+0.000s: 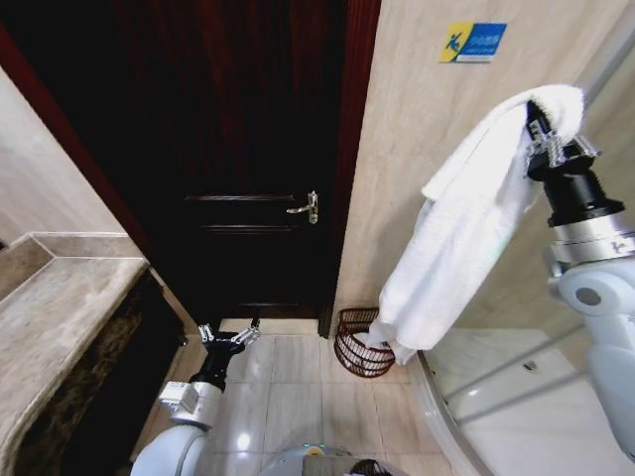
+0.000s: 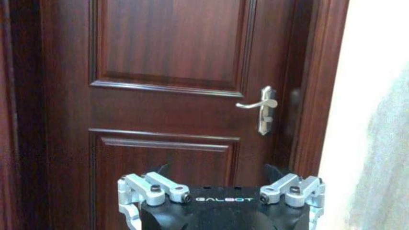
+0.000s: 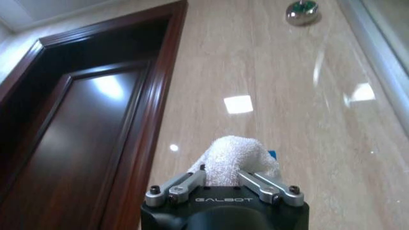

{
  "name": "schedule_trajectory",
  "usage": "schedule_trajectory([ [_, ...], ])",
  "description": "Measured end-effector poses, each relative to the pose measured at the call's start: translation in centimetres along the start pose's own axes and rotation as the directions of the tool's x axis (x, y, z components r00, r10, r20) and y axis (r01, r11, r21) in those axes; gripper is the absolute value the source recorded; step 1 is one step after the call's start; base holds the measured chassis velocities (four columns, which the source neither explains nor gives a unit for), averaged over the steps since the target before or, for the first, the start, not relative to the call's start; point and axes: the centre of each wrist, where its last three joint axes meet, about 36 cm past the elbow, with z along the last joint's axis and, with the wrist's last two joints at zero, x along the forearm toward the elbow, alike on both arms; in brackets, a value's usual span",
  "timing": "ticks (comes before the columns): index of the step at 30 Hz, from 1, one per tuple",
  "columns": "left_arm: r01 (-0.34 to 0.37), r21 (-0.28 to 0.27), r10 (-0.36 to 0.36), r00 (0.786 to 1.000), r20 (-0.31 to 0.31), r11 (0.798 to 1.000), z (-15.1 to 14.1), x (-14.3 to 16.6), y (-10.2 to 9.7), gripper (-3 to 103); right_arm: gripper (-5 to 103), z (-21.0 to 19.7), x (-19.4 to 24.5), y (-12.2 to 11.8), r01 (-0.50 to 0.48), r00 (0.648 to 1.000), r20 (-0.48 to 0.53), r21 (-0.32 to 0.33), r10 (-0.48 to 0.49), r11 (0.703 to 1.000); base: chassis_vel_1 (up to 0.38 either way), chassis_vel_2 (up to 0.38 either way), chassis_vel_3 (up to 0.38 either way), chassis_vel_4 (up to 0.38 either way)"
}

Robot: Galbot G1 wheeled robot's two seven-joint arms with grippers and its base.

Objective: Discard the used towel into the hamper.

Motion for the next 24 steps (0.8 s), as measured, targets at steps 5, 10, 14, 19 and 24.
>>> schedule_trajectory([
  [5, 0.000, 0.000, 0.000, 1.000, 0.000, 1.000, 0.0, 0.0, 0.0, 100, 5, 0.6, 0.3, 0.1, -0.004, 1.000, 0.011, -0.010, 0.005, 1.000, -0.081, 0.071, 0.070, -0.095],
  [10, 0.000, 0.000, 0.000, 1.000, 0.000, 1.000, 0.0, 0.0, 0.0, 100, 5, 2.0, 1.7, 0.5, -0.010, 1.000, -0.004, -0.028, 0.009, 1.000, 0.000, 0.000, 0.000, 0.000],
  [14, 0.000, 0.000, 0.000, 1.000, 0.000, 1.000, 0.0, 0.0, 0.0, 100, 5, 3.2, 2.6, 1.0, -0.019, 1.000, -0.022, -0.043, 0.018, 0.999, 0.000, 0.000, 0.000, 0.000],
  [19, 0.000, 0.000, 0.000, 1.000, 0.000, 1.000, 0.0, 0.0, 0.0, 100, 5, 4.7, 3.5, 1.1, -0.020, 0.999, -0.043, -0.065, 0.018, 0.998, 0.000, 0.000, 0.000, 0.000],
  [24, 0.000, 0.000, 0.000, 1.000, 0.000, 1.000, 0.0, 0.0, 0.0, 100, 5, 6.4, 4.7, 1.1, -0.026, 0.997, -0.069, -0.074, 0.021, 0.997, 0.000, 0.000, 0.000, 0.000],
])
